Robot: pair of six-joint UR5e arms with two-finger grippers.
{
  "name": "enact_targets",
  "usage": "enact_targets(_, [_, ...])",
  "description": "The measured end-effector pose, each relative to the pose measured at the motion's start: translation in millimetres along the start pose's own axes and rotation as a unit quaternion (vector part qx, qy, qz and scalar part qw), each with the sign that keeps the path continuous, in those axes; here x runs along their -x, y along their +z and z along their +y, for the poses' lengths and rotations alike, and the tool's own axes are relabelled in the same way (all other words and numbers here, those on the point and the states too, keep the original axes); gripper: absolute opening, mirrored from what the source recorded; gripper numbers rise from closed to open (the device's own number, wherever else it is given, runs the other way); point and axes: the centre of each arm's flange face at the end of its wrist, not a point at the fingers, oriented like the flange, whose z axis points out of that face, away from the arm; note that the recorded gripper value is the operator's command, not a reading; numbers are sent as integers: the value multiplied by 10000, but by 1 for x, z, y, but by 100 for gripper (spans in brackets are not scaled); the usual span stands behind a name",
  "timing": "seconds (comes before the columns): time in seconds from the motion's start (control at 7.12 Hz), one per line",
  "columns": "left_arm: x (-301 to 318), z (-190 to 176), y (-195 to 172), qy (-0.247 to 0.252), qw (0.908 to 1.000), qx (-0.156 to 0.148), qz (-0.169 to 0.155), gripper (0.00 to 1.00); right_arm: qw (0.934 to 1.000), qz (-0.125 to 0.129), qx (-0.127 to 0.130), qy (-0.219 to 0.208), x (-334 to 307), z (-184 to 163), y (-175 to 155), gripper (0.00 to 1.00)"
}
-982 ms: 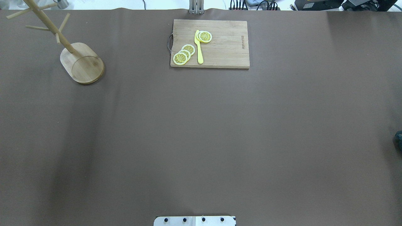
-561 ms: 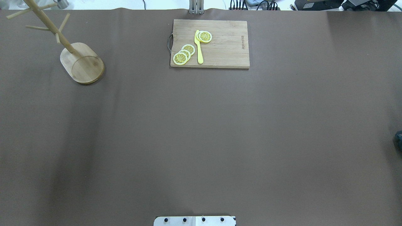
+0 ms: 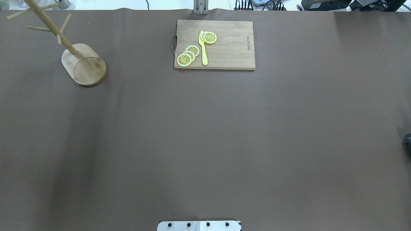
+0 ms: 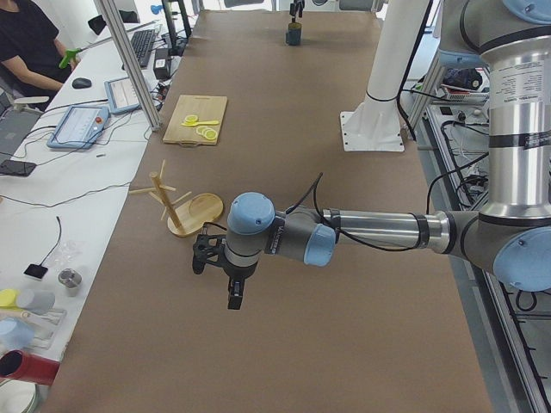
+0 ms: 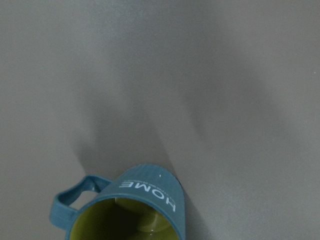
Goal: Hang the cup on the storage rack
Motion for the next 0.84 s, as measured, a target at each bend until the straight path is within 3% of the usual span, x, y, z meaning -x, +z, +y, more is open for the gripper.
enact_targets(0.28, [0, 0, 0, -3, 10000, 3, -1, 98, 10000, 10, 47, -14, -1, 0, 8, 98])
enact_targets(0.42, [0, 0, 0, -4, 10000, 5, -1, 98, 10000, 8, 71, -59, -1, 1, 12, 83])
enact_targets(0.56, [0, 0, 1, -4, 10000, 6, -1, 98, 9999, -5, 86, -119, 0, 2, 16, 12])
enact_targets(0.7, [1, 0, 1, -6, 10000, 8, -1, 98, 9998, -5, 104, -153, 1, 2, 18, 0])
enact_targets(0.84, [1, 0, 1, -10, 10000, 10, -2, 98, 9998, -3, 121, -186, 4, 1, 20, 0])
